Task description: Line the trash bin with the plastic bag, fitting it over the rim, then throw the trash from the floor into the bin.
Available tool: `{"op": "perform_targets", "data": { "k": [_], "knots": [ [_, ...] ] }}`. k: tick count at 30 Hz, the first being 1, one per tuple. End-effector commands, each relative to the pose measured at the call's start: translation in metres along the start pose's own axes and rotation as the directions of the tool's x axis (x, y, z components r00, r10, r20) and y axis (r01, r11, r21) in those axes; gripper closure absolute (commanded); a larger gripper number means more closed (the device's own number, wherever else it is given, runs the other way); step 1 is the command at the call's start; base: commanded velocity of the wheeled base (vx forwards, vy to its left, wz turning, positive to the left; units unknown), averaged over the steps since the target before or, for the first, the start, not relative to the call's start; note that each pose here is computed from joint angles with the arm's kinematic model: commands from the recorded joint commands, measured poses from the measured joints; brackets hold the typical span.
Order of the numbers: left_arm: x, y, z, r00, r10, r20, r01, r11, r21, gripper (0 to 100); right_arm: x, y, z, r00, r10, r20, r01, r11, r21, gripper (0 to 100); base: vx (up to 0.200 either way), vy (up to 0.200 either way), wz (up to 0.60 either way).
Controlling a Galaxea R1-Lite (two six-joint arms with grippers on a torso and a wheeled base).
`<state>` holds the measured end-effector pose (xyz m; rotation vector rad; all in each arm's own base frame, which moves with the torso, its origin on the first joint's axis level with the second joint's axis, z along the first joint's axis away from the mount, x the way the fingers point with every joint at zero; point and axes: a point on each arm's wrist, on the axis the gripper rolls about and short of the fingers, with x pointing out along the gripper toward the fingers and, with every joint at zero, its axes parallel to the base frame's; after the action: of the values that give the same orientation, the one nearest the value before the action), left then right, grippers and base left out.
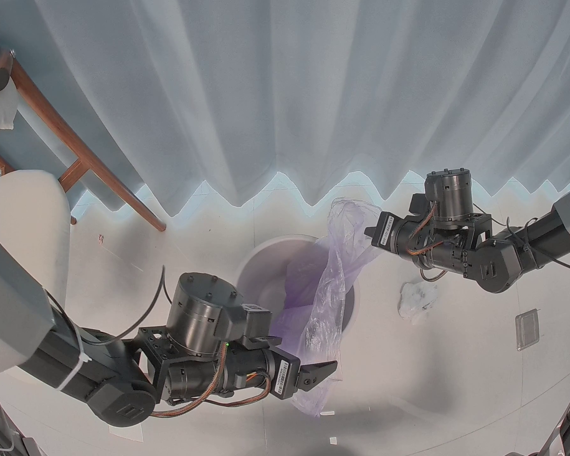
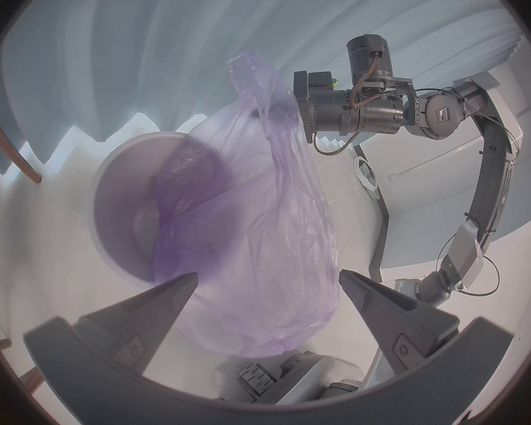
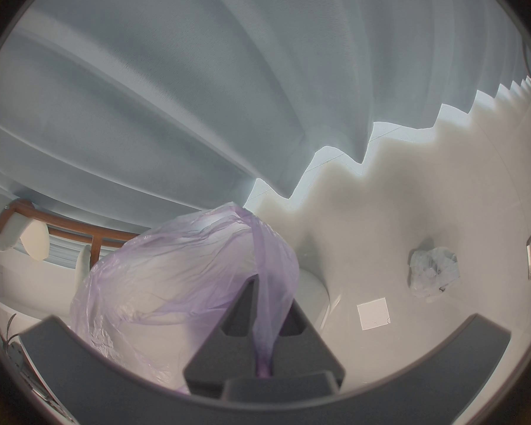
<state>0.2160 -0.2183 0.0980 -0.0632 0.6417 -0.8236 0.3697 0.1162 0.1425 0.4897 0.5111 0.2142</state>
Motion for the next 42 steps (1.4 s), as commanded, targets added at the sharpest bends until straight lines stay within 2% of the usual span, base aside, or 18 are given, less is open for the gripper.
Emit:
{"op": "perform_targets", "data": {
  "k": [1,2,10,16,24,35,42],
  "knots": [
    [0.013,0.002,-0.007,1.000,0.003,-0.028,-0.003,1.000,-0.001,0,0.000,0.000,-0.001,1.000,0.000,-0.002,0.000,1.000,0.000,100,0.000,0.000,0.00],
    [0.014,0.001,-0.009,0.999,0.001,-0.034,-0.001,1.000,0.001,100,0.000,0.000,0.000,1.000,0.001,-0.001,-0.001,1.000,0.001,100,0.000,0.000,0.00],
    [0.008,0.002,-0.006,1.000,0.009,-0.016,-0.009,1.000,-0.004,100,0.000,-0.001,-0.001,1.000,-0.002,-0.003,0.002,1.000,0.002,100,0.000,0.000,0.00],
    [-0.012,0.011,0.005,0.998,0.039,0.043,-0.038,0.999,-0.023,100,0.002,-0.003,-0.002,1.000,-0.008,-0.006,0.008,1.000,0.002,100,0.000,0.000,0.00],
    [-0.035,0.018,0.011,0.994,0.063,0.093,-0.059,0.997,-0.040,100,0.003,-0.011,0.007,0.999,-0.012,0.038,0.011,1.000,0.008,100,0.000,0.000,0.00],
    [-0.049,0.031,0.012,0.988,0.103,0.115,-0.095,0.993,-0.073,100,-0.001,-0.021,0.021,0.997,-0.021,0.075,0.020,1.000,0.018,100,0.000,0.000,0.00],
    [-0.059,0.041,0.013,0.981,0.140,0.131,-0.128,0.987,-0.098,100,-0.004,-0.024,0.024,0.998,-0.006,0.070,0.004,1.000,0.020,100,0.000,0.000,0.00]
  ]
}}
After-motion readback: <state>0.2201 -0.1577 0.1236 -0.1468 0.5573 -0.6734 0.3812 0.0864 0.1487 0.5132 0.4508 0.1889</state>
